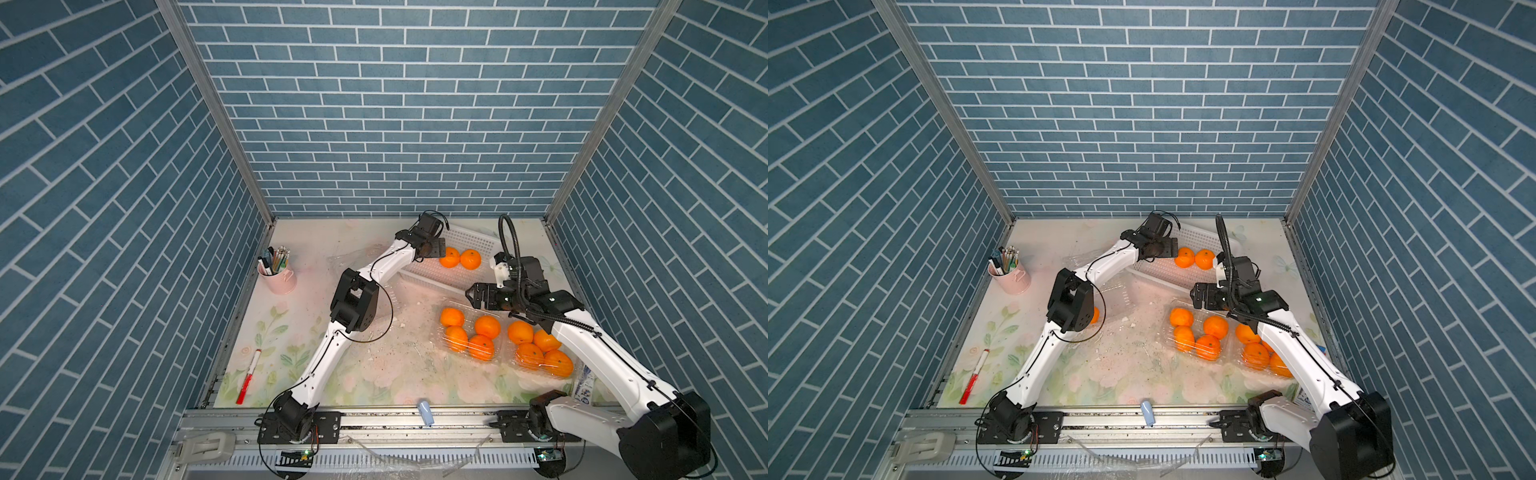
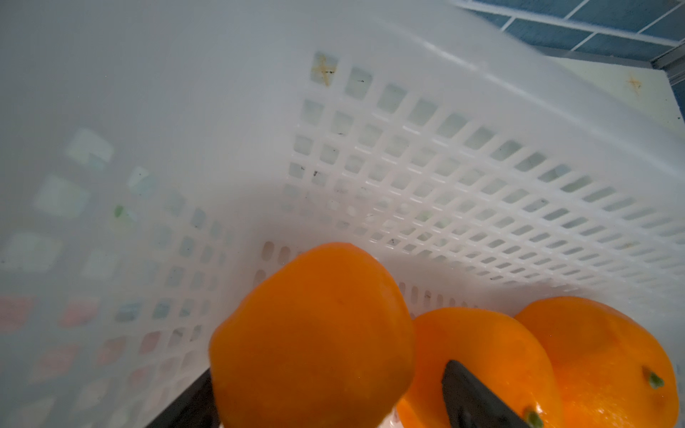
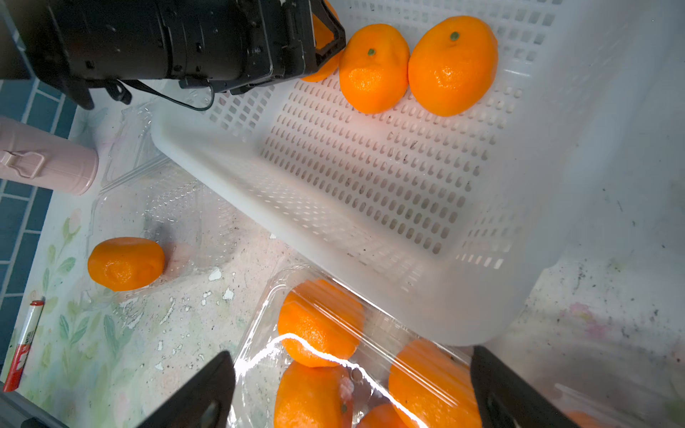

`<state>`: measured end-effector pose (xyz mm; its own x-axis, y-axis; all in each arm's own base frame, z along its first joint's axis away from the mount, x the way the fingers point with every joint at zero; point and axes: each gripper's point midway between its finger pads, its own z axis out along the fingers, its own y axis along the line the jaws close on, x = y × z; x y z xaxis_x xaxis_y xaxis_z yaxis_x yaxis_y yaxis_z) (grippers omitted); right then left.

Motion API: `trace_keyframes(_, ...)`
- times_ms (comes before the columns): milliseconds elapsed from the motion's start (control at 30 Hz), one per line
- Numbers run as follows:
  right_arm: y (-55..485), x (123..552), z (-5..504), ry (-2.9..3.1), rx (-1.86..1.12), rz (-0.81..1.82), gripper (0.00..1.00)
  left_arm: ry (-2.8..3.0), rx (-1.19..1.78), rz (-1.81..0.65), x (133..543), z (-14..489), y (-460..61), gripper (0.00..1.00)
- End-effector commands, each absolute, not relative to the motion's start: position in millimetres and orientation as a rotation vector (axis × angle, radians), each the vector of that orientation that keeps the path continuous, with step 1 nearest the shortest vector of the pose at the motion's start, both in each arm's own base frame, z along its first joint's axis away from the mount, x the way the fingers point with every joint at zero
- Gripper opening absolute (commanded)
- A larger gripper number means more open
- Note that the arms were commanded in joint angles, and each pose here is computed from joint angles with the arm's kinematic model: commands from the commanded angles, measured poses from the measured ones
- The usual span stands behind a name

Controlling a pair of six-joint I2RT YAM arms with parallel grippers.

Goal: Take oranges out of containers
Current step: Place the orange in the basket.

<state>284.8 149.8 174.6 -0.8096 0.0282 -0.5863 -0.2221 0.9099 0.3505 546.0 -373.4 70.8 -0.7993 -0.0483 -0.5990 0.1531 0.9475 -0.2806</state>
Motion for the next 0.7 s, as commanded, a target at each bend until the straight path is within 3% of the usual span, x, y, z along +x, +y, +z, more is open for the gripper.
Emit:
trace_keyframes(0, 149, 282, 193, 2.441, -0.123, 0.566, 0.98, 2.438, 0.050, -0.400, 550, 87, -368, 0.99)
trace_keyframes(367, 156, 280, 218, 2.418, -0.139, 0.621, 0.98, 2.331, 0.155, -0.383, 533, 165, -368, 0.99)
trace_keyframes(667, 170, 282, 240, 2.405, -0.179, 0.665, 0.97, 2.238, 0.279, -0.418, 491, 234, -353, 0.99)
